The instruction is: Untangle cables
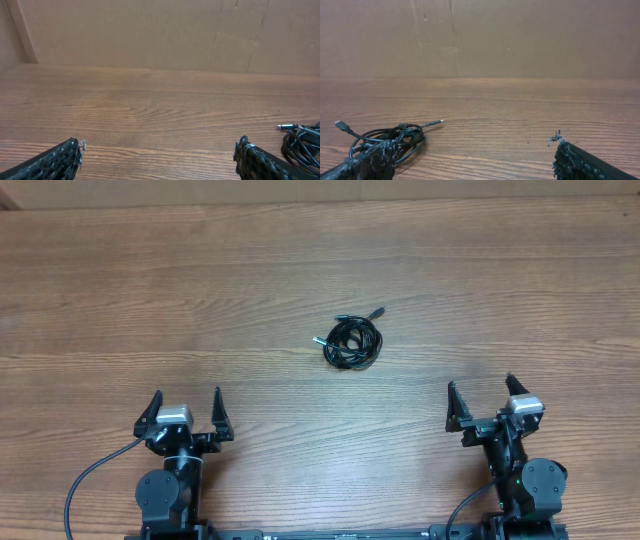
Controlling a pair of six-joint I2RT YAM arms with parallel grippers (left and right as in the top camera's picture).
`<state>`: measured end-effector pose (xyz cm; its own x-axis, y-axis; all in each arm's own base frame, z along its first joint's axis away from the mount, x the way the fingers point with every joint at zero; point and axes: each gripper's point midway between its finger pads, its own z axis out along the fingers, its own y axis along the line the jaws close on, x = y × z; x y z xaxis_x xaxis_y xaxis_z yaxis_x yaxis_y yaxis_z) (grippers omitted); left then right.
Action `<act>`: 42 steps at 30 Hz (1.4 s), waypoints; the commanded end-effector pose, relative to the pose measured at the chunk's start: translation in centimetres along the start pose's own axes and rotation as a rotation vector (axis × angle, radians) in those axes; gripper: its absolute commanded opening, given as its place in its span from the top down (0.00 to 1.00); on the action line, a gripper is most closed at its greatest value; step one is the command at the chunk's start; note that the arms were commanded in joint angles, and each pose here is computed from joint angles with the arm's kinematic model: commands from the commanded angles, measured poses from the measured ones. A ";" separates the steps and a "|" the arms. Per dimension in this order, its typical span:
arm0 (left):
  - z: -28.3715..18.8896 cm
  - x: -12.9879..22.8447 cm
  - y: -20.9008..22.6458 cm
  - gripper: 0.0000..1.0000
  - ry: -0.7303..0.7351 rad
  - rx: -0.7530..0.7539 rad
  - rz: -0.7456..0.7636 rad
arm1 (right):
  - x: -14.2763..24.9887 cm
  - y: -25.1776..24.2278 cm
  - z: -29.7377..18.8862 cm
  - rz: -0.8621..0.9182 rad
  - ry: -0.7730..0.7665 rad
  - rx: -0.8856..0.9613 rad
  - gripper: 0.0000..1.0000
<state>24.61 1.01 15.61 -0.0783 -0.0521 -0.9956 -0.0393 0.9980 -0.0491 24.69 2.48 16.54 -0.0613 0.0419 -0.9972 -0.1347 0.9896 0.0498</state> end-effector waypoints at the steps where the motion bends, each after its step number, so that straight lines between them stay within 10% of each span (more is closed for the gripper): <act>1: 0.0 0.0 0.1 0.00 -0.002 -0.004 0.023 | 0.4 0.0 0.1 -0.004 0.007 0.003 0.00; 11: 0.0 -0.1 -0.1 0.01 -0.009 0.007 0.019 | 0.4 0.0 0.1 -0.004 0.007 0.004 0.00; 16: -0.4 -0.5 -3.5 0.00 0.000 0.207 -0.219 | 0.4 0.0 0.1 -0.004 0.007 0.003 0.00; 26: -5.4 -11.0 -9.2 0.01 -0.335 0.622 -0.252 | 0.4 0.0 0.1 -0.004 0.007 0.003 0.00; 33: -8.9 -18.5 -8.5 0.01 -0.420 0.519 -0.098 | 0.4 0.0 0.1 -0.004 0.007 0.003 0.00; 42: -10.4 -19.0 -7.2 0.00 -0.104 0.371 -0.053 | 0.4 0.0 0.1 -0.004 0.007 0.003 0.00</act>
<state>15.94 -6.14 34.97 0.0575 -0.1758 -0.9828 0.3717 0.9174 -0.1423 24.69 2.48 16.52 -0.0620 0.0419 -0.9972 -0.1351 0.9896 0.0499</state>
